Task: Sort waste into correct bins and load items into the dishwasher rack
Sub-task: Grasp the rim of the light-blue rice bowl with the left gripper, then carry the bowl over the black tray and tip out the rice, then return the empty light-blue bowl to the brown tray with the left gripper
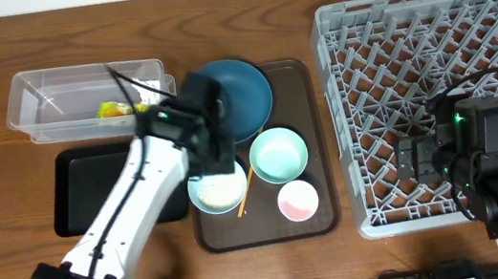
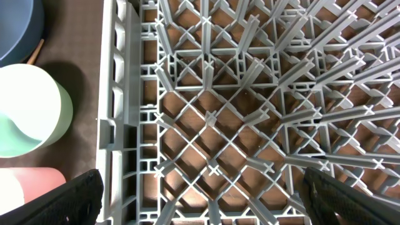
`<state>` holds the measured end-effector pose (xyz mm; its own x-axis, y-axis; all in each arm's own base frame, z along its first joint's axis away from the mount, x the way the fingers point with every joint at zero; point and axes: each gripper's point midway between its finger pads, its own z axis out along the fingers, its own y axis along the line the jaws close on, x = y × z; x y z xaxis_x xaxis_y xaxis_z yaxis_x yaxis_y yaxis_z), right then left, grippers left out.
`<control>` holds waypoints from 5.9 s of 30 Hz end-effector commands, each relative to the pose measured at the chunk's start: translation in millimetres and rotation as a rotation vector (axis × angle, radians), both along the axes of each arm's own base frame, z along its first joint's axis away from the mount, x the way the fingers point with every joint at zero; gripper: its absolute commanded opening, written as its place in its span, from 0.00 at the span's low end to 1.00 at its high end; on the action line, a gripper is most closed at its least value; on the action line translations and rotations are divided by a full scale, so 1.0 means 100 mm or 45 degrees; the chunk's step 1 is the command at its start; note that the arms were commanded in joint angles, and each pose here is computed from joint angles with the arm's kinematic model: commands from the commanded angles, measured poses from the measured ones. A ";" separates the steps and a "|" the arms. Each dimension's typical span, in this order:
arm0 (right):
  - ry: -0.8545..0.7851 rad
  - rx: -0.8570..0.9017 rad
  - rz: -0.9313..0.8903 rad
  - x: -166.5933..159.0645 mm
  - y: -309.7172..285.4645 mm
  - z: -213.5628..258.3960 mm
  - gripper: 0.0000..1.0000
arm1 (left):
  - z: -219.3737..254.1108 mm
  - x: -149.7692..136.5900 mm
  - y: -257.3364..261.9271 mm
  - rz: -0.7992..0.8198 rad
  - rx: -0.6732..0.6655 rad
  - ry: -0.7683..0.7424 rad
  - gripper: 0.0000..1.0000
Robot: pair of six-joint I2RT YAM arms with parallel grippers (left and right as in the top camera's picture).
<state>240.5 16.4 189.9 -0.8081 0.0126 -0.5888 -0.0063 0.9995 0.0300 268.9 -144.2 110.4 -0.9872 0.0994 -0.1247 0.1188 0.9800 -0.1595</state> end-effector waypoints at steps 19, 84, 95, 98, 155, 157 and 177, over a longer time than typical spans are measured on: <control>-0.018 0.015 -0.012 0.02 0.00 0.06 0.99 | -0.76 -0.50 -0.37 -0.172 0.033 0.084 0.49; -0.012 0.014 -0.012 0.01 0.00 0.06 0.99 | 0.45 0.18 0.35 0.120 -0.298 -0.151 0.06; -0.011 0.014 -0.012 0.01 0.00 0.06 0.99 | 0.55 0.38 0.96 0.321 -0.991 -0.193 0.06; -0.011 0.014 -0.012 0.01 0.00 0.06 0.99 | 0.63 0.42 1.12 0.374 -1.206 -0.249 0.06; 0.002 0.013 -0.013 -0.02 0.00 0.04 0.99 | 0.50 0.63 1.74 0.741 -1.714 -0.233 0.06; 0.002 0.013 -0.013 -0.02 0.00 0.04 0.99 | 0.36 0.60 1.76 0.835 -1.648 -0.126 0.06; 0.001 0.013 -0.013 -0.01 0.00 0.04 0.99 | 0.34 0.12 0.75 0.272 -0.807 -0.067 0.06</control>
